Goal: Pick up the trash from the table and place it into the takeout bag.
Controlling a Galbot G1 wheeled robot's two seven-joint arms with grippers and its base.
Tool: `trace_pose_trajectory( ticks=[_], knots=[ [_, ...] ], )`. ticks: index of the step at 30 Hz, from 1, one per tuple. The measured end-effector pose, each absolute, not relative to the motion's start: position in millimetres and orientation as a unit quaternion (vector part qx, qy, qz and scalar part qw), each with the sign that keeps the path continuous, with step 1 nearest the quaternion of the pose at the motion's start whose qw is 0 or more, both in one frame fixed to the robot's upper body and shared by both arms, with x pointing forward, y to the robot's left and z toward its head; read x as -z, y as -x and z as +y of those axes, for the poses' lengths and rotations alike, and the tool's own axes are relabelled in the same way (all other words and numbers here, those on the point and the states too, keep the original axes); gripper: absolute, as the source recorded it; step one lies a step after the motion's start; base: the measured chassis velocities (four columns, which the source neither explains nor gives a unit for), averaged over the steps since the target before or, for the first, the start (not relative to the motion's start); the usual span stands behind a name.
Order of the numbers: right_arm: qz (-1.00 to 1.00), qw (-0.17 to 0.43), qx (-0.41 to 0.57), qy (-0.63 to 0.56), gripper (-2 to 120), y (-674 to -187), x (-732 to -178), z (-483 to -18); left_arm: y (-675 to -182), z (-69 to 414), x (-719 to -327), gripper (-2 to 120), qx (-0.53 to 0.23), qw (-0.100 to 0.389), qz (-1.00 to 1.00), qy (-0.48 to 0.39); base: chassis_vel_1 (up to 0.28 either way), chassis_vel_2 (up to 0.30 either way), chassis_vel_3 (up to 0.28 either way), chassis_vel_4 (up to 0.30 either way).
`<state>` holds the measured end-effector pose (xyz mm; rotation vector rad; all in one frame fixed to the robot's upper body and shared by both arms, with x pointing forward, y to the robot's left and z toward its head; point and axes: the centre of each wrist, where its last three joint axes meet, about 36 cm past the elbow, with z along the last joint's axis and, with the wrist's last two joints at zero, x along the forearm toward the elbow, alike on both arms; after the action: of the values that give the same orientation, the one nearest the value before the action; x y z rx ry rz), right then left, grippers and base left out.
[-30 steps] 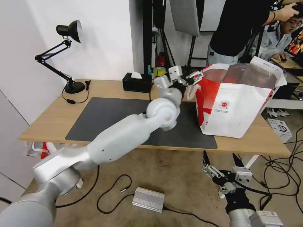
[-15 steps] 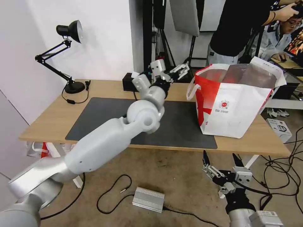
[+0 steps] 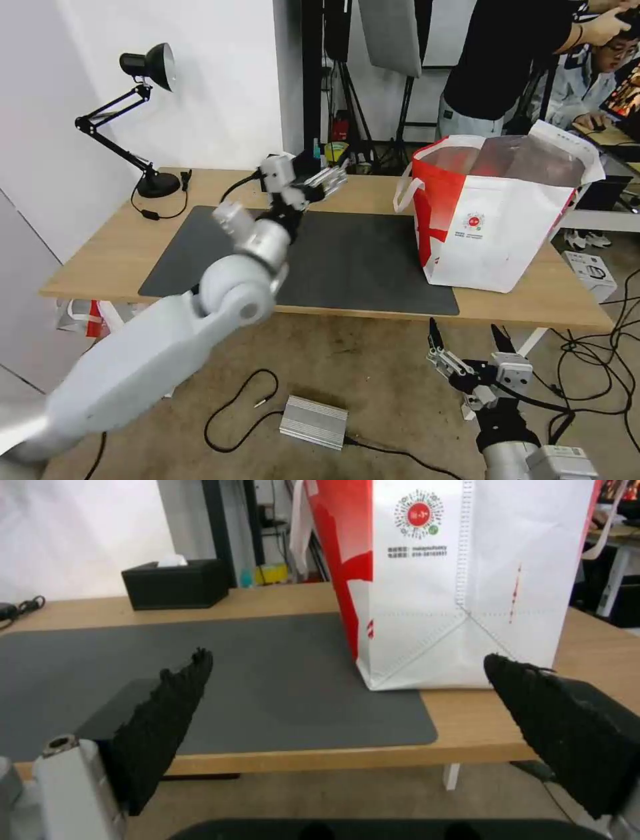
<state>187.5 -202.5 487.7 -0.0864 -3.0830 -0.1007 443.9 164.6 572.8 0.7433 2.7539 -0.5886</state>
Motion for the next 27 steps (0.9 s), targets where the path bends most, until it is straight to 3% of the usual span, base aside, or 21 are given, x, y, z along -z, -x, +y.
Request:
trace_pose_trajectory(
  ticks=[13, 27],
  knots=[
    [-0.999, 0.028, 0.033, 0.028, 100, -187, -488, -202, -397, 202, -567, 100, 0.189, 0.133, 0.944, -0.237, 0.000, 0.000, 0.000, 0.000],
    [-0.999, 0.028, 0.033, 0.028, 100, -187, -488, -202, -342, 209, -543, 100, 0.164, 0.146, 0.952, -0.214, 0.000, 0.000, 0.000, 0.000]
  ],
)
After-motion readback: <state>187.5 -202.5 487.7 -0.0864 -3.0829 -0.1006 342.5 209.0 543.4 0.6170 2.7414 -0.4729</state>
